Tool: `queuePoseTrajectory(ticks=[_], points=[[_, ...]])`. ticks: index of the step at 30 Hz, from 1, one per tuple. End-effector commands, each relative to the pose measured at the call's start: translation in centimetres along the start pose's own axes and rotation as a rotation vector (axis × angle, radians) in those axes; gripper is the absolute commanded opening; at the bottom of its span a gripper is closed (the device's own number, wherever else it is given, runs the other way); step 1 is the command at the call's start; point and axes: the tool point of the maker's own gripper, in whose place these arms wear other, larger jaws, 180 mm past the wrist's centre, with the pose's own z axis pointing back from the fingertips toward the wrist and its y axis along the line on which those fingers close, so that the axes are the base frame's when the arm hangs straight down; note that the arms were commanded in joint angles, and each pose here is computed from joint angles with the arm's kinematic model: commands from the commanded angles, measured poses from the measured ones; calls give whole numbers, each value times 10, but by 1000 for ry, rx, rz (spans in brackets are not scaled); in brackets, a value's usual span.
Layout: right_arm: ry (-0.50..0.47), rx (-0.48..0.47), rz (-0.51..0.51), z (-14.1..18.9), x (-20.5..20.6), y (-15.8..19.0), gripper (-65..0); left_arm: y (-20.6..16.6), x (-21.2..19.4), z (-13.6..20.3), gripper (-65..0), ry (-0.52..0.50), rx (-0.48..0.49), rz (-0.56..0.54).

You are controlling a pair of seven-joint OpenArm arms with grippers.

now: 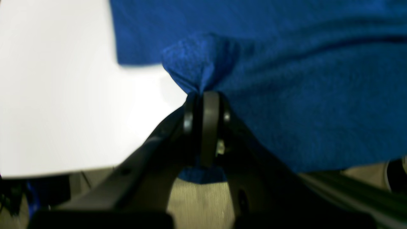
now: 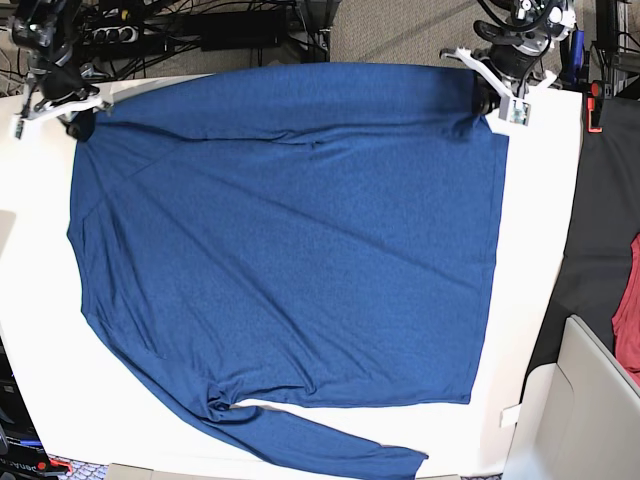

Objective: Fold the T-shirt properly
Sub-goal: 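Grasp the hem corners of the blue shirt with both grippers, then lift the hem with both grippers and pull it toward the collar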

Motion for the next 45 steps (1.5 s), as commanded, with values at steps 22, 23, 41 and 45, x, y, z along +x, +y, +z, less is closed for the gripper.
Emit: queuePoseTrajectory(ticks=[22,23,41,45], points=[[-150,142,-73,-39,56,43,-650,41,86,-59,-650,-209,65,72],[-146,143,-73,-40,54,43,-650,42,81,-61,-650,-197,66,80],[-137,140,-76,-38,49,42,-650,57,55,-45,-308,-148,112,89],[-135,140,-75,-37,49,42,-650,56,42,-31,-308,-129,110,98]])
